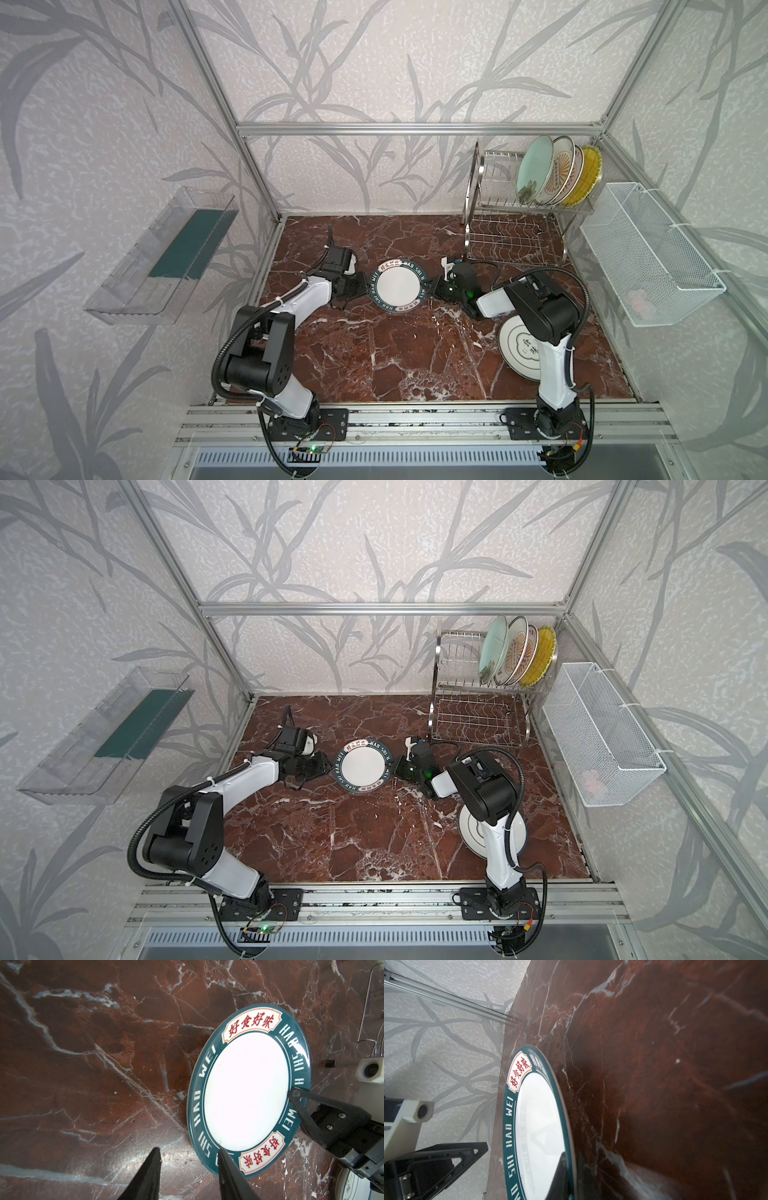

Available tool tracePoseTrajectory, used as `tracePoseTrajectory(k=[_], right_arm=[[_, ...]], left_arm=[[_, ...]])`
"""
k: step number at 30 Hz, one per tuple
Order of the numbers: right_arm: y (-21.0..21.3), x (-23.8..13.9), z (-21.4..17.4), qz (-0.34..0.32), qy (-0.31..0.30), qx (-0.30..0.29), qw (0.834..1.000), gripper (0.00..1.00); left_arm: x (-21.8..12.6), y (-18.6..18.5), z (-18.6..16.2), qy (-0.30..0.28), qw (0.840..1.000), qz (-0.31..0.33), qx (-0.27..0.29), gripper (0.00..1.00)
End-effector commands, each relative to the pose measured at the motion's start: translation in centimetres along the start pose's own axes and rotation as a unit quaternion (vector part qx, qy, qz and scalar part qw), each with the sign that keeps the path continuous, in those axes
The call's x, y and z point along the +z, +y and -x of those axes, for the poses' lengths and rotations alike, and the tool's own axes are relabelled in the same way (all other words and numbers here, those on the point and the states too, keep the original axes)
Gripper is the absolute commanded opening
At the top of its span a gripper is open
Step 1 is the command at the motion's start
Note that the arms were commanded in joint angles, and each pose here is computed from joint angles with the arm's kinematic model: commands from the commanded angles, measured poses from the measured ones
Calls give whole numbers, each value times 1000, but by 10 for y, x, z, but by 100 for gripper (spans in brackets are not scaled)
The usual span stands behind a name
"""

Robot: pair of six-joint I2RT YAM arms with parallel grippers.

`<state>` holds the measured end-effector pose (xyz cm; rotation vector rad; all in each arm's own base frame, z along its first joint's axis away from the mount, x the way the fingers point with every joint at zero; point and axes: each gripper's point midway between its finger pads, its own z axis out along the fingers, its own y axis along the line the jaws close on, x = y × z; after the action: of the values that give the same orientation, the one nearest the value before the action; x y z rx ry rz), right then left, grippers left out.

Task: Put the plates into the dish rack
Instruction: 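Lower the right gripper onto the plate rim opposite the left gripper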

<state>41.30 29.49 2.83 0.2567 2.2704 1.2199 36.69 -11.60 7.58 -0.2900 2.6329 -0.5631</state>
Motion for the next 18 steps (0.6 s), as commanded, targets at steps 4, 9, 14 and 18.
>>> tracePoseTrajectory(k=[4,9,14,18], right_arm=[[-4,-11,-3,-14,6,-12,1000,0],[7,-19,5,6,-11,-18,1000,0],[16,-27,9,16,-17,-23,999,0],[25,-32,10,30,-15,-26,999,0]], left_arm=[[-12,3,2,-16,1000,3,3,44],[-19,3,5,-33,999,-14,-3,44],[-20,-4,9,-51,997,-57,-17,44],[-22,-16,12,-63,993,-95,-14,45]])
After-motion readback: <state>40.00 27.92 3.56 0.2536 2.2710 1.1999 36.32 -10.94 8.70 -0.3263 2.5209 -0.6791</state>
